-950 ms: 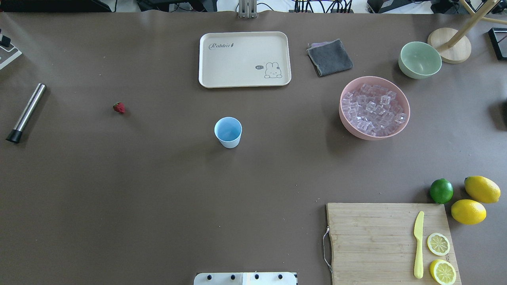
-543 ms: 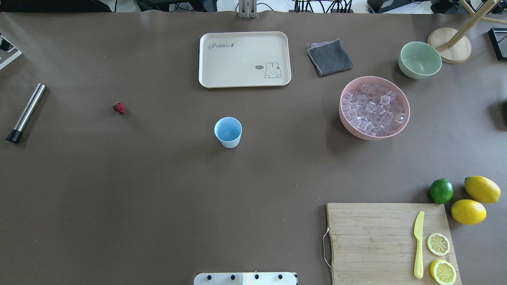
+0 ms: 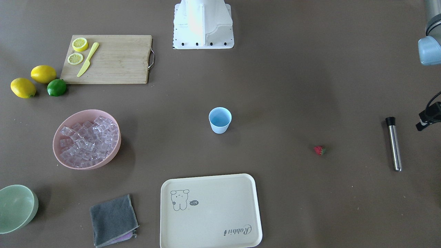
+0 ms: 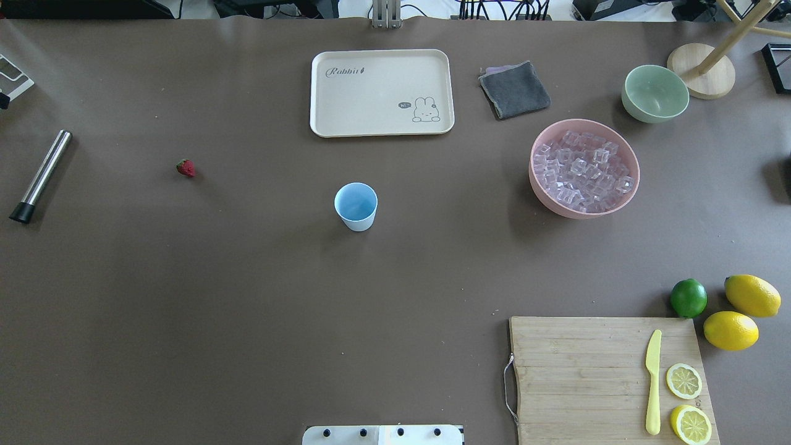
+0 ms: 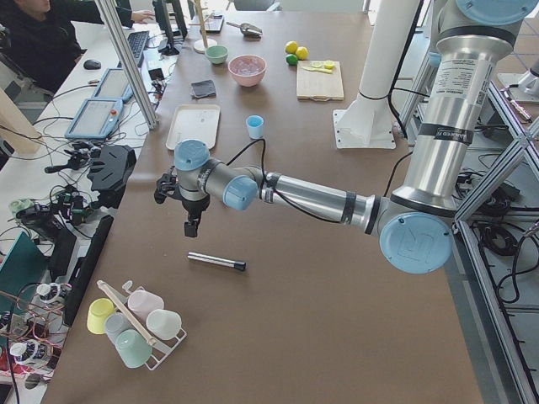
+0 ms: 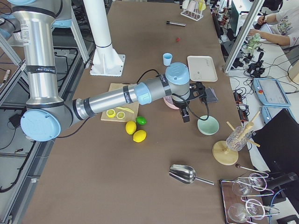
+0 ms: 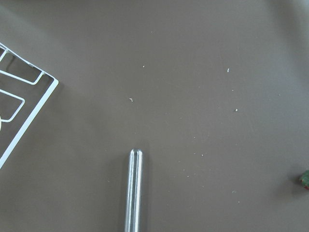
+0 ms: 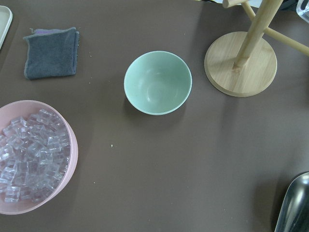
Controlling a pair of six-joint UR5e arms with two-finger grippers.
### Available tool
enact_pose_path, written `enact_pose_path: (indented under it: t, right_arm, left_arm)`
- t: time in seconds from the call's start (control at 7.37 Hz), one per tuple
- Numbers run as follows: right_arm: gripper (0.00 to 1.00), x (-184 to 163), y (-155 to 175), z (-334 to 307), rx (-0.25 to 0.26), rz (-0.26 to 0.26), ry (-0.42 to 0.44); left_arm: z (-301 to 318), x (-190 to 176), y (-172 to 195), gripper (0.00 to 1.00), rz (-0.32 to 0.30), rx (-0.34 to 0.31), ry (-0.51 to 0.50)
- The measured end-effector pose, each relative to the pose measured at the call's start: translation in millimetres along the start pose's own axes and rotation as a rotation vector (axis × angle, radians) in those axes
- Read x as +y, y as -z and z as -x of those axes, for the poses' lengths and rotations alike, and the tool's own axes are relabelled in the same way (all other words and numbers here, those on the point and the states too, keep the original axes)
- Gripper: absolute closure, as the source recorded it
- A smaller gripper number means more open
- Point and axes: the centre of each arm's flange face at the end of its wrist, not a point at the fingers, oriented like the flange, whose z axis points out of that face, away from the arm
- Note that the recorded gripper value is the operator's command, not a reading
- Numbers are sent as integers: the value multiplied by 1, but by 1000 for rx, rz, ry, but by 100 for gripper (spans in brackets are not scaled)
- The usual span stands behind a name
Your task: Mash ice and strawberries in cup
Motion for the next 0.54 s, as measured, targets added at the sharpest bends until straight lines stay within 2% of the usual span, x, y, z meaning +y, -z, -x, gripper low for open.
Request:
enact_pose_path:
  t: [0.27, 0.41, 0.54]
  right_arm:
    - [1, -33, -12, 36, 22, 0, -11]
    - [1, -63, -28, 80, 43, -5, -37]
    - [1, -85, -51, 133, 36, 1, -65]
  left_arm:
    - [12, 9, -8, 2, 13, -5, 22]
    - [10, 10, -6, 2, 3, -1, 18]
    - [5, 8, -3, 2, -8, 3, 14]
